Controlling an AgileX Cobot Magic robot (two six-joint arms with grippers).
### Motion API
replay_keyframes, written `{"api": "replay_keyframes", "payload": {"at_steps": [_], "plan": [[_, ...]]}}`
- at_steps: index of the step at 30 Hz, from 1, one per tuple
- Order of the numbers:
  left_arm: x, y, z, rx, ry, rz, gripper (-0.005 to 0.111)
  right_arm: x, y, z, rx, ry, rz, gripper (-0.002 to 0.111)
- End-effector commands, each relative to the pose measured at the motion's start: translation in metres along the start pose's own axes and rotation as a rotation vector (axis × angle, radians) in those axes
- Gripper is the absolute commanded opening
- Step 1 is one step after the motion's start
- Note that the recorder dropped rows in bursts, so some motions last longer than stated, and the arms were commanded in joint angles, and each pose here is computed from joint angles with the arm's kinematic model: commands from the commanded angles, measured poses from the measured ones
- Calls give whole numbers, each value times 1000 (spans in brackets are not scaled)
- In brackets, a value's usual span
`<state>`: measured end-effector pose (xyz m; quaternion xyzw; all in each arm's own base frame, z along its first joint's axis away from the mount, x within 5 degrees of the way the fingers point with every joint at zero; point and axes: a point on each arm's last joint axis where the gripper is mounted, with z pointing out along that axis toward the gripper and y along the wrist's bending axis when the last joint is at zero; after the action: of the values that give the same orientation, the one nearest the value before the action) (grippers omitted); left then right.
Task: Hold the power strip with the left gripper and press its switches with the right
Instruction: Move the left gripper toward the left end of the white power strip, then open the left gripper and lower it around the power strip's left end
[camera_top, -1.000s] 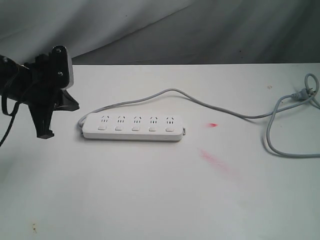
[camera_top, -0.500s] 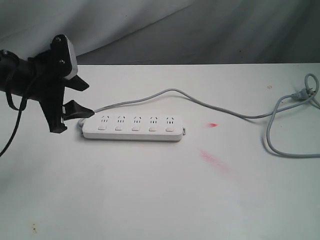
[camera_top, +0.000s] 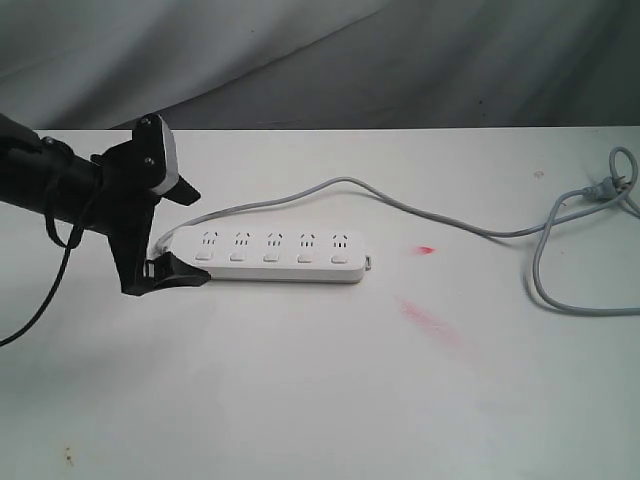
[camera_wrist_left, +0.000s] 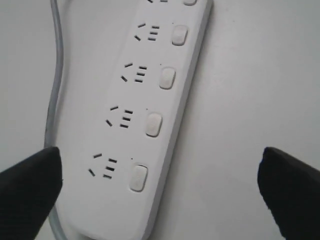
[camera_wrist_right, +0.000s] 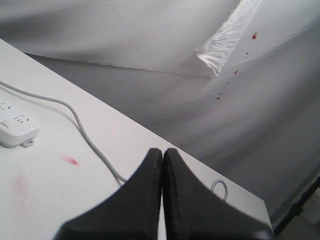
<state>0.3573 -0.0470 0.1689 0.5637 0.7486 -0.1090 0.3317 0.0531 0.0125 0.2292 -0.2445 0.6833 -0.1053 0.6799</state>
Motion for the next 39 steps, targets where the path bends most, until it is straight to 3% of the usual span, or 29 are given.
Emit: {"api": "replay_keyframes", "payload": {"at_steps": [1, 7, 13, 24, 39], "plan": [[14, 8, -5, 6, -78, -95, 100, 1, 1, 0, -2, 2, 1, 0], [47, 23, -21, 54, -151, -199, 100, 1, 1, 0, -2, 2, 1, 0], [56, 40, -15, 135, -123, -102, 100, 1, 1, 0, -2, 2, 1, 0], [82, 54, 16, 211, -67, -70, 99, 1, 1, 0, -2, 2, 1, 0], [80, 62, 43, 196, 3, 12, 99, 1, 1, 0, -2, 2, 1, 0]]}}
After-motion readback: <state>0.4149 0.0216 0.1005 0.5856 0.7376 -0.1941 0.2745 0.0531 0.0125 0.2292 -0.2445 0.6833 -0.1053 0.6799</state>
